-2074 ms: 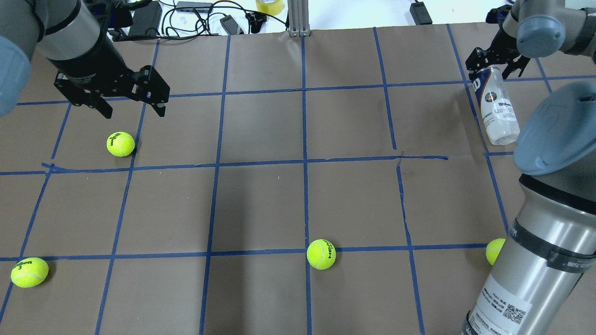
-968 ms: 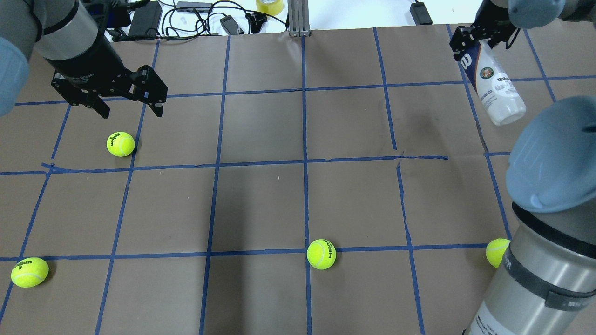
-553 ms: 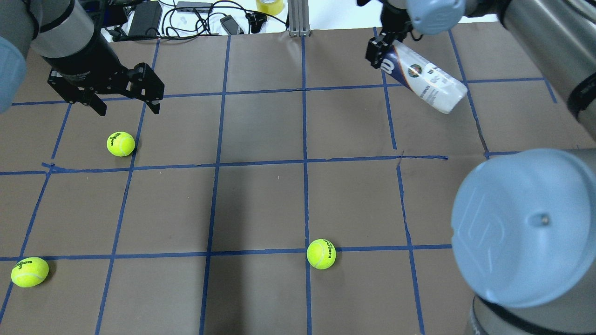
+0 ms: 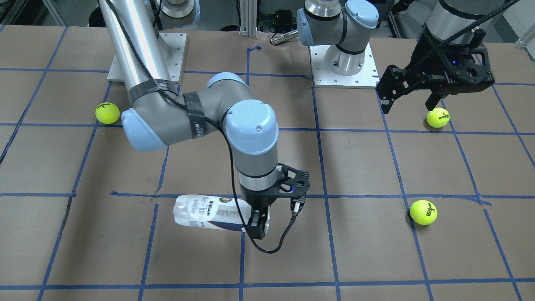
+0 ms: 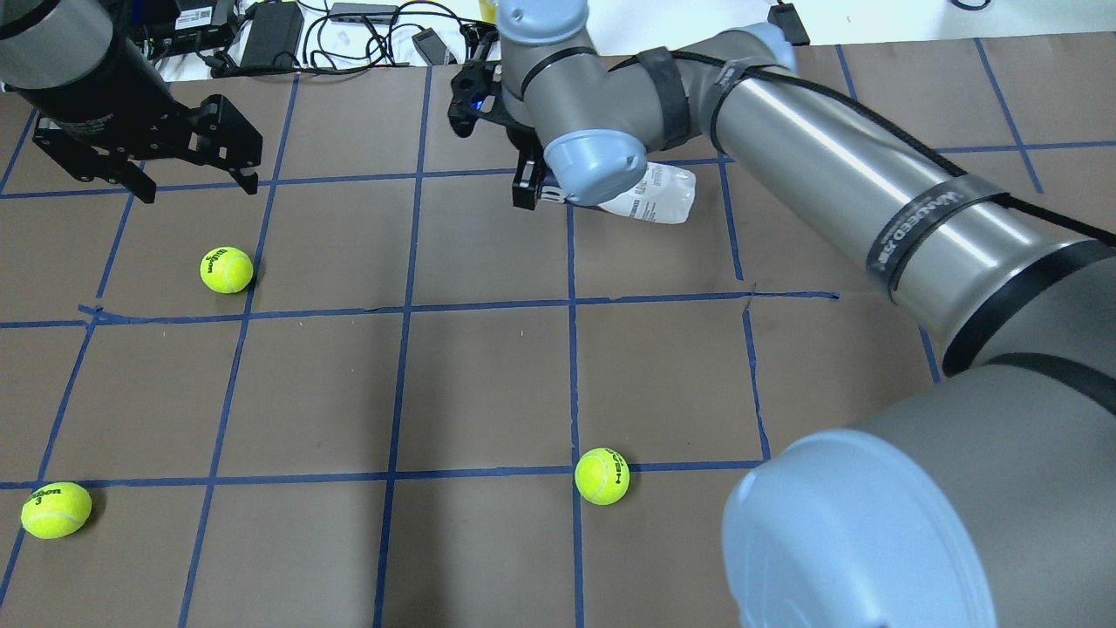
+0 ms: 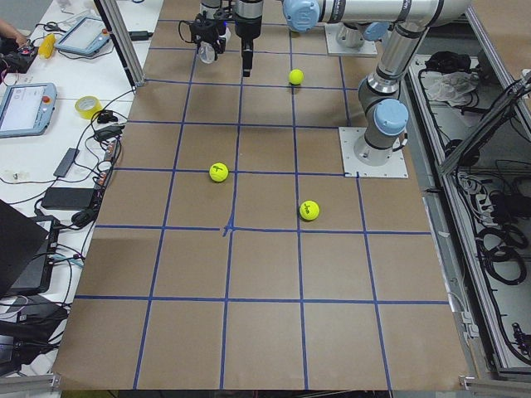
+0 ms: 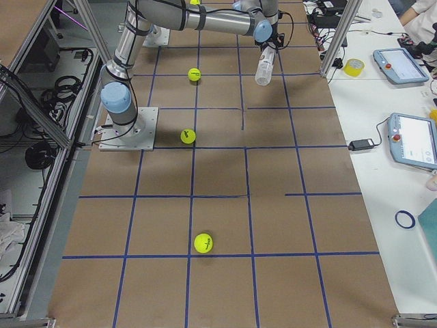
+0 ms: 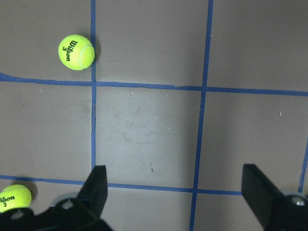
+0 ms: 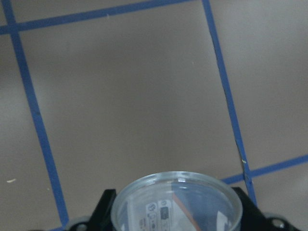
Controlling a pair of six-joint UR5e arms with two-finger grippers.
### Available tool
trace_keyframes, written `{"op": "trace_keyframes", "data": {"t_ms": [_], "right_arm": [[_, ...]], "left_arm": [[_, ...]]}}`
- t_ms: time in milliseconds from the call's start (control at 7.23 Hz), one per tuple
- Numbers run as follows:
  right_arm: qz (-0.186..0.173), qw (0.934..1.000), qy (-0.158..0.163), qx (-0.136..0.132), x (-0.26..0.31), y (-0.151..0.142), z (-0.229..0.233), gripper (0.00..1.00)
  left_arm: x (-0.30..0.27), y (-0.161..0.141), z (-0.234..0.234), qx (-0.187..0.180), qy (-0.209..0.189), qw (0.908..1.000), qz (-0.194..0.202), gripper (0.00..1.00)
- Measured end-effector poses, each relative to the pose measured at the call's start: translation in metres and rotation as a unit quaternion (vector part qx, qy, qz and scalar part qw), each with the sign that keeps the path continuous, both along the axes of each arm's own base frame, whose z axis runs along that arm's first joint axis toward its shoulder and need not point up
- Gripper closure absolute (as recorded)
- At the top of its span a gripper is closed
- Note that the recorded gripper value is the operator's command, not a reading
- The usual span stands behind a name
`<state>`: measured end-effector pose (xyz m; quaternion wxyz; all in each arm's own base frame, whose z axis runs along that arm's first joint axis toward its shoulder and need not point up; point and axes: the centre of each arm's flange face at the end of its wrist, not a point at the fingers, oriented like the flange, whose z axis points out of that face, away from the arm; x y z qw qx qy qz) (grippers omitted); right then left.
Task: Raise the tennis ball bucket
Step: 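Lift the can with the right gripper and carry it toward the table center, then lay the can on its side and open the right gripper, withdrawing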
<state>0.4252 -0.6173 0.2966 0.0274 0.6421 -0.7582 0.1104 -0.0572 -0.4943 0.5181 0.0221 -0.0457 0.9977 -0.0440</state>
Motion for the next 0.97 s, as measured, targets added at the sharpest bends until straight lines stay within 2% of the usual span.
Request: {"op": "trace_keyframes", "data": {"t_ms": [138, 277, 415, 553, 691, 830, 968], "right_arm": [[0.043, 0.999, 0.007, 0.004, 0.031, 0.019, -0.016, 0.66], [0.068, 0.9976, 0.012, 0.01, 0.053, 0.035, -0.03, 0.62], [0.08, 0.9966, 0.011, 0.011, 0.066, 0.042, -0.045, 0.52], [0.086, 0.9962, 0.007, 0.005, 0.075, 0.044, -0.057, 0.46], [0.09, 0.996, 0.005, 0.002, 0.08, 0.046, -0.066, 0.18], [0.088, 0.9961, 0.005, 0.005, 0.082, 0.046, -0.075, 0.01], [0.076, 0.997, 0.005, 0.009, 0.082, 0.046, -0.08, 0.01]], "left_arm": [[0.004, 0.0, 0.001, -0.001, 0.001, 1.0, 0.004, 0.0], [0.005, 0.0, 0.0, 0.0, 0.001, 1.0, 0.005, 0.0], [0.005, 0.001, -0.002, 0.002, 0.001, 1.0, 0.005, 0.0], [0.004, 0.003, -0.004, 0.004, 0.001, 1.0, 0.004, 0.0], [0.004, 0.004, -0.005, 0.006, 0.0, 1.0, 0.004, 0.0], [0.004, 0.004, -0.006, 0.006, -0.002, 1.0, 0.004, 0.0], [0.004, 0.004, -0.006, 0.006, -0.001, 1.0, 0.004, 0.0]]}}
